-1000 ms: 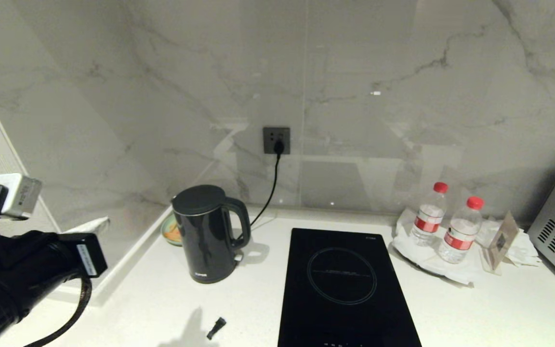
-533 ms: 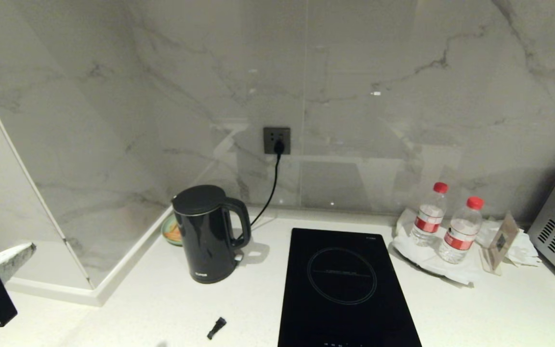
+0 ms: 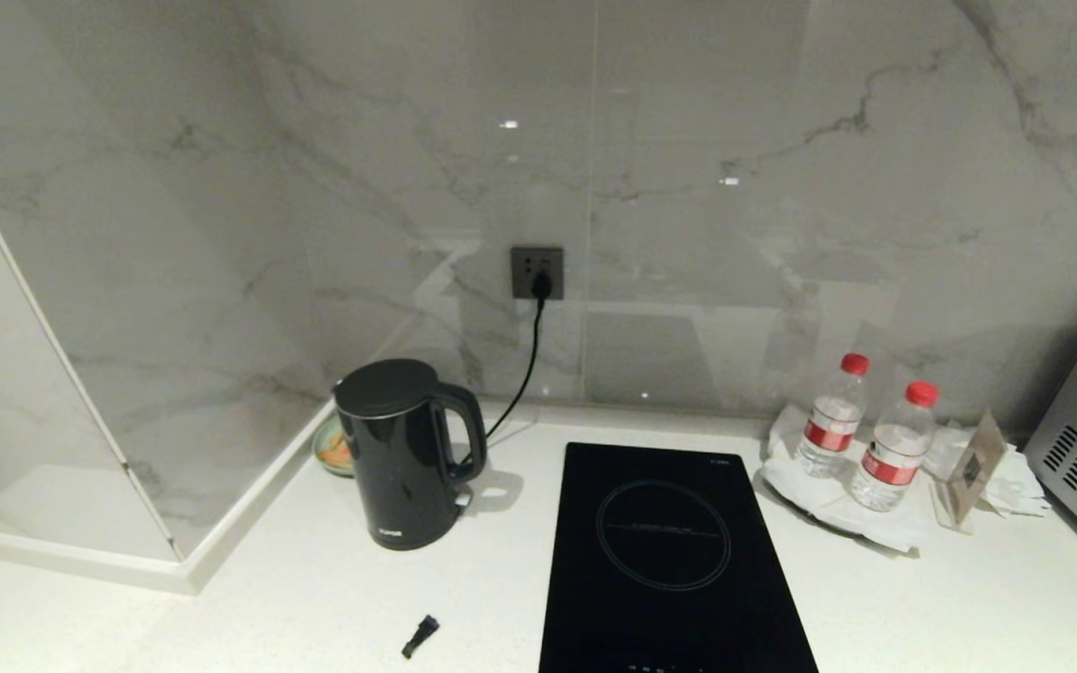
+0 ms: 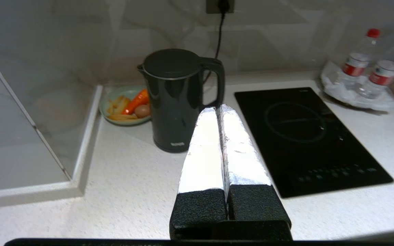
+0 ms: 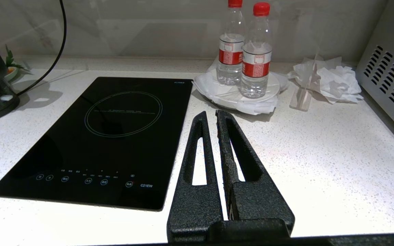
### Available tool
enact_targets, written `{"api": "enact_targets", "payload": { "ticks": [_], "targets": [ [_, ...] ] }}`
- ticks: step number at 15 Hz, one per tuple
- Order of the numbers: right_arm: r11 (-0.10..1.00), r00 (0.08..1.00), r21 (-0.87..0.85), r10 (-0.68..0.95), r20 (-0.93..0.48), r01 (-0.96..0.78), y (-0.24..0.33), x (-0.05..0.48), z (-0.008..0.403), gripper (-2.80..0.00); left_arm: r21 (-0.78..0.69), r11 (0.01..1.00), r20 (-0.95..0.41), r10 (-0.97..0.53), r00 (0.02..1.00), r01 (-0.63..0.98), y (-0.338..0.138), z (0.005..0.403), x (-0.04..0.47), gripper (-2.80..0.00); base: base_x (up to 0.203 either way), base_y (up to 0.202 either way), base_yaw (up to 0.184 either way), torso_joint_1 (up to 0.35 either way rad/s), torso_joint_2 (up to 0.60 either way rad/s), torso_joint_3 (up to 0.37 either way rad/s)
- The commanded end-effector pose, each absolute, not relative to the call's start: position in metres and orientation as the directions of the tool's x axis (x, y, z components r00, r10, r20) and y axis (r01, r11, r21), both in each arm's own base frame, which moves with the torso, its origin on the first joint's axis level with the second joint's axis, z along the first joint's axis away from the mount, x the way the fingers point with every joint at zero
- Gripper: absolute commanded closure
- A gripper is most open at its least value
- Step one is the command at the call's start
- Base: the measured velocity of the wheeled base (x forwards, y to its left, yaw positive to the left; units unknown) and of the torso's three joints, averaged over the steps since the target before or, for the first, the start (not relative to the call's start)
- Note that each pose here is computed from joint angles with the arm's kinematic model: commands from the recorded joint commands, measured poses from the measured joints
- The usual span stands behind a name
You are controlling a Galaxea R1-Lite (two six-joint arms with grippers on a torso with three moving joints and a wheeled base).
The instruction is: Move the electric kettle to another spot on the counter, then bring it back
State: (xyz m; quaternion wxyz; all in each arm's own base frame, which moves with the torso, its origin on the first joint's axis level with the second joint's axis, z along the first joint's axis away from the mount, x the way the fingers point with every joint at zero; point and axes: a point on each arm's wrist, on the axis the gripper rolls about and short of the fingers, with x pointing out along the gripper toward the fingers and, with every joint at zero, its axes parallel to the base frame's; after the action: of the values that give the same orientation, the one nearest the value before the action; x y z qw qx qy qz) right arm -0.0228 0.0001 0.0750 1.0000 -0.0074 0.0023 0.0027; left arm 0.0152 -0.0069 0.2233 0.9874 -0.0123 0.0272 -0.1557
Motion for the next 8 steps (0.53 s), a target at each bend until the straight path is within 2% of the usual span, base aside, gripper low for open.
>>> {"api": "enact_targets", "payload": {
  "ticks": [1, 8],
  "targets": [
    [1.000, 1.000, -0.015, 0.005, -0.005, -0.005, 0.000, -0.023, 0.075, 0.00, -0.020, 0.948, 0.021, -0.318, 0.948, 0.318, -0.007, 0.224, -0.017, 0.00, 0.000, 0.000, 0.000, 0.000, 0.00, 0.000],
    [1.000, 1.000, -0.015, 0.006, -0.005, -0.006, 0.000, -0.023, 0.075, 0.00, -0.011, 0.952, 0.041, -0.306, 0.951, 0.306, -0.007, 0.199, -0.082, 0.00, 0.000, 0.000, 0.000, 0.000, 0.00, 0.000]
  ]
}}
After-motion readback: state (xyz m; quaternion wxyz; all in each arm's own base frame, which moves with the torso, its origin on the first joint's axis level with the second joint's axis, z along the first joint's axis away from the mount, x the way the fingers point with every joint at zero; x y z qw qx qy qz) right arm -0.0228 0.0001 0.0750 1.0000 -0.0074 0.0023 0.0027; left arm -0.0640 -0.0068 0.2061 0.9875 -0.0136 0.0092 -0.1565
